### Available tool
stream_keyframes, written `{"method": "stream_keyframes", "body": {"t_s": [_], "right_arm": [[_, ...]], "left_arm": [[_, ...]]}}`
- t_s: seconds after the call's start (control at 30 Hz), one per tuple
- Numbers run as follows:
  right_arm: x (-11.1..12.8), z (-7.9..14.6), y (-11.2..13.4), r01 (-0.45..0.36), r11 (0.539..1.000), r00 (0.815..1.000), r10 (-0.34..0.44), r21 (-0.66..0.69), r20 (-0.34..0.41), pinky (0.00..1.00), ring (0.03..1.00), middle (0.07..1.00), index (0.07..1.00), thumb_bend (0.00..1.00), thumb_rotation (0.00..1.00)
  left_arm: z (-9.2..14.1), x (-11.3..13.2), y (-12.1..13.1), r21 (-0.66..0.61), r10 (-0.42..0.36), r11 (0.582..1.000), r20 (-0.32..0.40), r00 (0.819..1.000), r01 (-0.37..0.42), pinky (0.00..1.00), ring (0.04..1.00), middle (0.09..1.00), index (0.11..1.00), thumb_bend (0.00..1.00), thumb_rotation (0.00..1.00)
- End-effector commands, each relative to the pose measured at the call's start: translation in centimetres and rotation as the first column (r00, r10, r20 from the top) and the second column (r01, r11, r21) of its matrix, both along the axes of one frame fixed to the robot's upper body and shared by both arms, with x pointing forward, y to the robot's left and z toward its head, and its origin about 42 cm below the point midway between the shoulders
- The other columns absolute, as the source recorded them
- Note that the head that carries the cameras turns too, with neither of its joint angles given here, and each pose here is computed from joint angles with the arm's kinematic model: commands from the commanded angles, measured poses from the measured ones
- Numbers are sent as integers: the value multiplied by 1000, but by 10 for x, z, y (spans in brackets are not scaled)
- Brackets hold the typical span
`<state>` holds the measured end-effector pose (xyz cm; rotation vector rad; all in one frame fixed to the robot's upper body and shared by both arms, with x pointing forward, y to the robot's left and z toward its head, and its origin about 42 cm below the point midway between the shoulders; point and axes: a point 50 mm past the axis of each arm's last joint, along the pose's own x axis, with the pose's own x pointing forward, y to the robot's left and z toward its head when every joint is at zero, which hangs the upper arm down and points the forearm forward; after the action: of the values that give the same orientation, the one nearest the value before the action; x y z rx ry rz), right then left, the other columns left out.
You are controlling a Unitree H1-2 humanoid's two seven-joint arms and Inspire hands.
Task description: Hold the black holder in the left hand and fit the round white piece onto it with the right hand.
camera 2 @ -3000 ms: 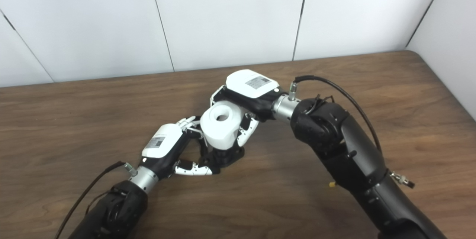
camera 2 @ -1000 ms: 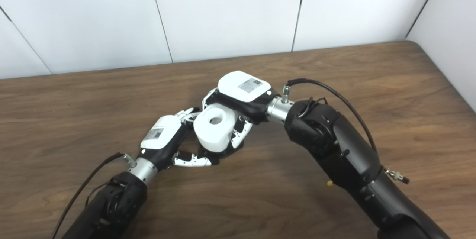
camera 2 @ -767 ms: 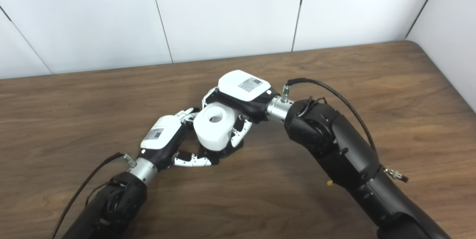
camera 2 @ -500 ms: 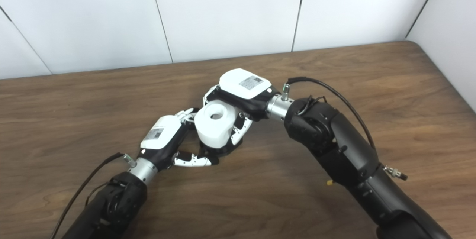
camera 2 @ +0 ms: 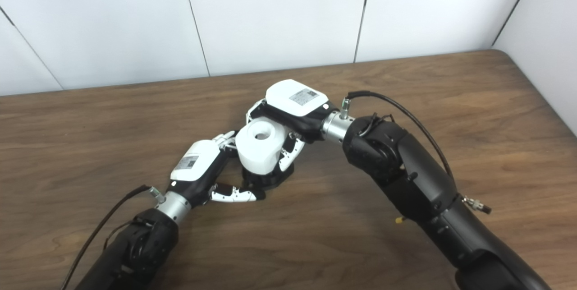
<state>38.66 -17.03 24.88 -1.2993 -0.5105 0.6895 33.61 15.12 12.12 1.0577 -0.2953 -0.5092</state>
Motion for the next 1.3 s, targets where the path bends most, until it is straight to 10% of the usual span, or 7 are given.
{"method": "stream_keyframes", "body": {"t_s": [0.0, 1.27], "right_arm": [[0, -9, -15, 11, 994, 1000, -15, -112, -27, 576, 634, 654, 484, 521, 131], [-20, 4, -9, -45, 994, 999, 42, -100, -34, 593, 650, 655, 484, 520, 134]], "left_arm": [[-36, -15, 21, 124, 32, 992, -148, 988, -14, 916, 938, 859, 486, 523, 53], [-32, -9, 11, 125, 21, 992, -142, 990, -3, 913, 940, 871, 486, 523, 53]]}}
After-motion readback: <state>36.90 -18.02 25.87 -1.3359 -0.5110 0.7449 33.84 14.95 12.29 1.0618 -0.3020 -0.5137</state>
